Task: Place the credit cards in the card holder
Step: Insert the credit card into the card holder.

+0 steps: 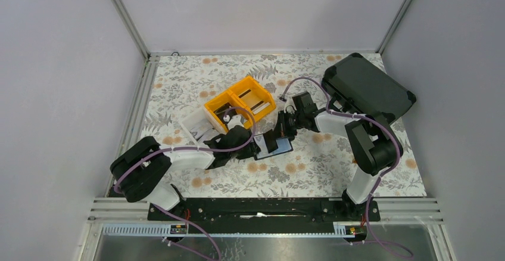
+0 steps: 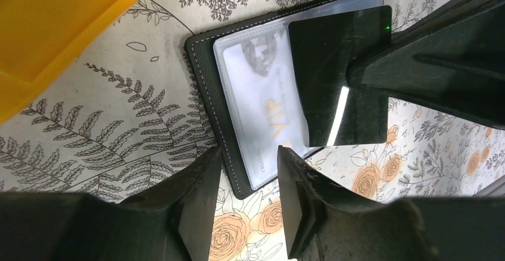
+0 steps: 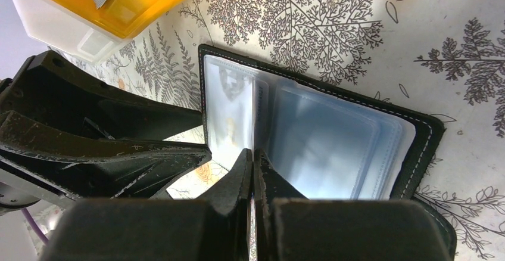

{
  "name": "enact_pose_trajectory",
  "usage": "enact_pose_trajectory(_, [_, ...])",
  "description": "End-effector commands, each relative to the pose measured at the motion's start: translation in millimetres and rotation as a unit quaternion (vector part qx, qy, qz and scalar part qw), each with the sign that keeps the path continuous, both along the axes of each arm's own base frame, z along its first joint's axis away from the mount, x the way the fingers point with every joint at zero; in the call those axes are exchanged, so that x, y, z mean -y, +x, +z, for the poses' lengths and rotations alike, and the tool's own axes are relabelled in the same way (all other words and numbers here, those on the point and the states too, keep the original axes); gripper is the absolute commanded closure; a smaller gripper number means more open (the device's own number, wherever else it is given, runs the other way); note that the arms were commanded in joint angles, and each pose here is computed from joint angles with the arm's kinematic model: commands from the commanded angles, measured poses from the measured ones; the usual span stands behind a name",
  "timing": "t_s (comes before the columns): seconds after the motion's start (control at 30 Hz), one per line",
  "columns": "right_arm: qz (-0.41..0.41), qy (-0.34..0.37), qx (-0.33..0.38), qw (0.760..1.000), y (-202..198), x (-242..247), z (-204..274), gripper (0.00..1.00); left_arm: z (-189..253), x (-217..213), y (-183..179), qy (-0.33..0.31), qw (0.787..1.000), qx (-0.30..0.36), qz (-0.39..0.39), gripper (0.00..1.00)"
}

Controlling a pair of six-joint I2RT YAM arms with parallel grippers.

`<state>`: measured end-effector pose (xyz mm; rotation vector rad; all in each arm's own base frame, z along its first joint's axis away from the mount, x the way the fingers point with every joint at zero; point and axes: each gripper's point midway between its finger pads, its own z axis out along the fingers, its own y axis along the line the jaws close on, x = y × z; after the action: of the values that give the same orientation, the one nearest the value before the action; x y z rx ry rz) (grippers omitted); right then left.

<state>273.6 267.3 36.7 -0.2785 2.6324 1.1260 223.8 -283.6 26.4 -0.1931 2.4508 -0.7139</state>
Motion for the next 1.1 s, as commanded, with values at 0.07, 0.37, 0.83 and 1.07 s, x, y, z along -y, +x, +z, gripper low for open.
enact_pose_trajectory(0.07, [-0.001, 0.013, -0.007, 1.000, -1.4, -2.4, -4.1, 1.00, -6.9, 0.8, 3.2, 0.009, 1.000, -0.003, 0.001, 0.60])
enact_pose_trajectory(0.37, [-0.055, -0.014, -0.020, 0.998, -1.2, 8.6, -14.2, 1.00, -10.4, -0.4, 1.8, 0.012, 1.000, -0.007, 0.001, 0.65])
enact_pose_trajectory(0.83, [-0.089, -0.020, 0.012, 0.996, 3.0, 17.5, 4.0, 1.00, -14.7, -2.6, -0.2, 0.016, 1.000, -0.012, 0.003, 0.67])
enact_pose_trajectory(1.07, [-0.081, -0.021, -0.001, 0.996, -4.2, 17.9, 0.5, 1.00, -13.8, -1.3, 0.0, 0.013, 1.000, -0.011, 0.002, 0.67])
